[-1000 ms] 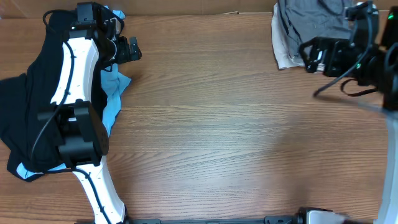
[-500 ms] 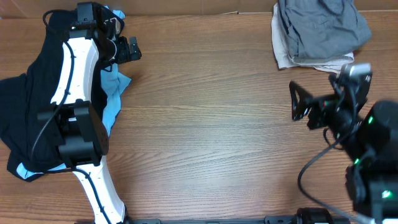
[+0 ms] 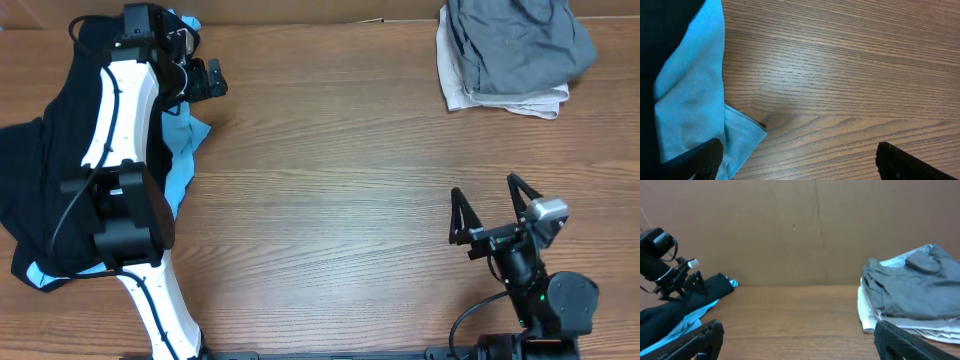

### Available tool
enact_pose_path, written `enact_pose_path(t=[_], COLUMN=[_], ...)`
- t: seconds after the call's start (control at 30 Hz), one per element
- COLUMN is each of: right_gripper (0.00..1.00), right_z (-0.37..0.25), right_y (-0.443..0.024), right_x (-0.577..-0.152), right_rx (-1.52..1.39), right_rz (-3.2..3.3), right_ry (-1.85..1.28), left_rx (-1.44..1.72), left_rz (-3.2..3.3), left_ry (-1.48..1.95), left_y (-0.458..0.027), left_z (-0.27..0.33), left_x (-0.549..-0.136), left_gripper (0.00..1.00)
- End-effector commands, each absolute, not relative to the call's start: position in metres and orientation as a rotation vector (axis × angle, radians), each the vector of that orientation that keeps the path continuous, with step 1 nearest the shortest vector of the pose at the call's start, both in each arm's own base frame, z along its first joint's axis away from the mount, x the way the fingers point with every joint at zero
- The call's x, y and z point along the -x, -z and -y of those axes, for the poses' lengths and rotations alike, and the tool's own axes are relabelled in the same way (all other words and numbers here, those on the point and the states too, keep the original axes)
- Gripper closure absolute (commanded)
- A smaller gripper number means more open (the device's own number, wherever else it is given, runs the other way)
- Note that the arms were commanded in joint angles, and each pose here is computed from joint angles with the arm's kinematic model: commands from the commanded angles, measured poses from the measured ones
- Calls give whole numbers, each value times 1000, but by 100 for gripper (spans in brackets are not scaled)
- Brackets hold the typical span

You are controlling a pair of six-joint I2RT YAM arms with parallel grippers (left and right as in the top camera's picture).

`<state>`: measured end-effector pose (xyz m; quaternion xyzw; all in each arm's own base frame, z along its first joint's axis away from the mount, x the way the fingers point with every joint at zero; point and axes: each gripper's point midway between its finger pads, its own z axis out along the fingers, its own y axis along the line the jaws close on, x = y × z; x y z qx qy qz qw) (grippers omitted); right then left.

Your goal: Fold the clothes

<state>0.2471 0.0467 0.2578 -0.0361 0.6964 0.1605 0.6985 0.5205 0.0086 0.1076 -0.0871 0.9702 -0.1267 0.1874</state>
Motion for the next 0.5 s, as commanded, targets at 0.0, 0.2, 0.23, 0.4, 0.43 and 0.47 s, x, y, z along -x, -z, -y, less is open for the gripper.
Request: enact_pose_path(t=[0.0, 0.2, 0.23, 0.4, 0.43, 0.47], right_gripper=[0, 0, 0, 0, 0, 0], right_z=[-43, -32, -31, -30, -30, -29], right_y=[-243, -227, -225, -224, -226, -227], right_x=[-246, -245, -245, -241, -240, -240], right_rx=[44, 3, -3, 2, 3, 1], right_rz=[-1530, -1474, -1466, -1420, -1407, -1394], right_ry=[-353, -305, -298, -295, -293, -290], left_rx=[255, 246, 246, 252, 252, 252], left_rz=[-2729, -2730, -2730, -2730, -2729, -2729], left_ry=[357, 359, 359, 358, 358, 358], left_y=[-108, -108, -108, -108, -108, -108], left_z=[-8, -5, -5, -7, -7, -7], left_x=[-520, -521, -521, -521, -521, -521], left_gripper=[0, 0, 0, 0, 0, 0])
